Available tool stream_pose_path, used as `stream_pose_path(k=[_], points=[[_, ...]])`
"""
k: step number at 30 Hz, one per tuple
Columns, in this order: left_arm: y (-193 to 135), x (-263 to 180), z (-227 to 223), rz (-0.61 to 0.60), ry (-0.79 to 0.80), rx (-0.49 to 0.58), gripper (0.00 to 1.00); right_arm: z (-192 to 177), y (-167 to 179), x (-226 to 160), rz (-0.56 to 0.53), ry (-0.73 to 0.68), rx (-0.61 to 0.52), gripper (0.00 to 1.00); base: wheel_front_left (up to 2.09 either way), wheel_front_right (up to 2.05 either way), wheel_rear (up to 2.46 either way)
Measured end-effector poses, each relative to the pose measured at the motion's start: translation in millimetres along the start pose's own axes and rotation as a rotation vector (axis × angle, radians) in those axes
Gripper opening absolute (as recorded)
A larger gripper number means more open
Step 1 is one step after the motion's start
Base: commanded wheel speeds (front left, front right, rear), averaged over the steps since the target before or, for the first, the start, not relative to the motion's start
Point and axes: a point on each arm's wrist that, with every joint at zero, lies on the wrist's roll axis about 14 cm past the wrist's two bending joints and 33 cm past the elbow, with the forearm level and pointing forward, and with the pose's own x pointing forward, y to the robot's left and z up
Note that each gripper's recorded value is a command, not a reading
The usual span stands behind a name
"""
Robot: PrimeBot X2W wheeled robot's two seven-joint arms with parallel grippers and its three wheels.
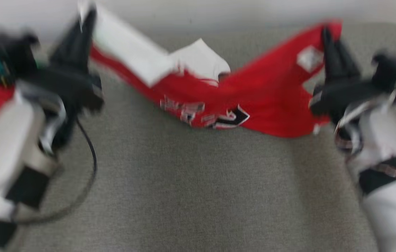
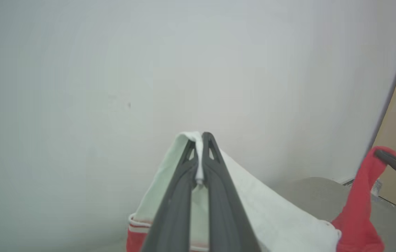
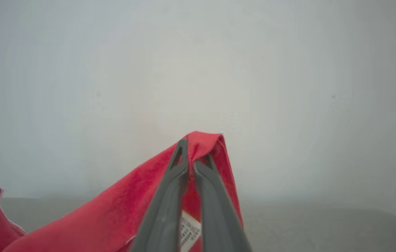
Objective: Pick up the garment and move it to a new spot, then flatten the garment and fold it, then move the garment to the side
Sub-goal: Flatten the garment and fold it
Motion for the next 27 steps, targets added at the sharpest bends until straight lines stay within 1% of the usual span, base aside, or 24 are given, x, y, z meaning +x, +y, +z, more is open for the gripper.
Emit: stream_pose_path(k=[2,3,6,9,11,12,14,16,20,23,27], points=[[-0.3,31.8,28.0,-0.048,-0.033,0.053,0.0,25.0,-3.2,32.3,0.019,-0.043,-0.031,0.0,0.0,0.0,0.0],[1.7,46.6,43.1,-0.059,-0.058,0.063,0.0,39.5,-6.1,48.3,0.02,-0.072,-0.032,0.0,0.0,0.0,0.0],[13.6,85.8,81.2,-0.064,-0.125,0.098,0.0,76.3,-12.0,90.9,0.023,-0.146,-0.046,0.0,0.0,0.0,0.0],[28.6,118.3,107.9,-0.046,-0.181,0.123,0.0,93.1,-12.6,126.5,0.032,-0.171,-0.07,0.0,0.0,0.0,0.0],[33.2,136.0,112.9,-0.048,-0.193,0.155,0.0,101.1,-14.2,146.9,0.03,-0.186,-0.07,0.0,0.0,0.0,0.0],[37.3,143.9,115.2,-0.043,-0.205,0.155,0.0,104.5,-15.7,156.3,0.026,-0.193,-0.06,0.0,0.0,0.0,0.0],[49.7,157.0,117.3,-0.02,-0.215,0.157,0.0,106.2,-22.0,172.5,0.012,-0.189,-0.062,0.0,0.0,0.0,0.0],[58.0,168.6,116.0,-0.008,-0.211,0.185,0.0,108.6,-29.0,186.4,-0.004,-0.187,-0.071,0.0,0.0,0.0,0.0],[74.6,186.6,118.4,0.026,-0.216,0.211,0.0,117.9,-45.2,206.7,-0.045,-0.199,-0.077,0.0,0.0,0.0,0.0],[75.9,196.7,130.0,0.033,-0.243,0.236,0.0,127.9,-50.5,217.6,-0.061,-0.212,-0.11,0.0,0.0,0.0,0.0],[72.3,204.4,142.7,0.034,-0.27,0.253,0.0,143.7,-49.9,228.1,-0.069,-0.234,-0.127,0.0,0.0,0.0,0.0]])
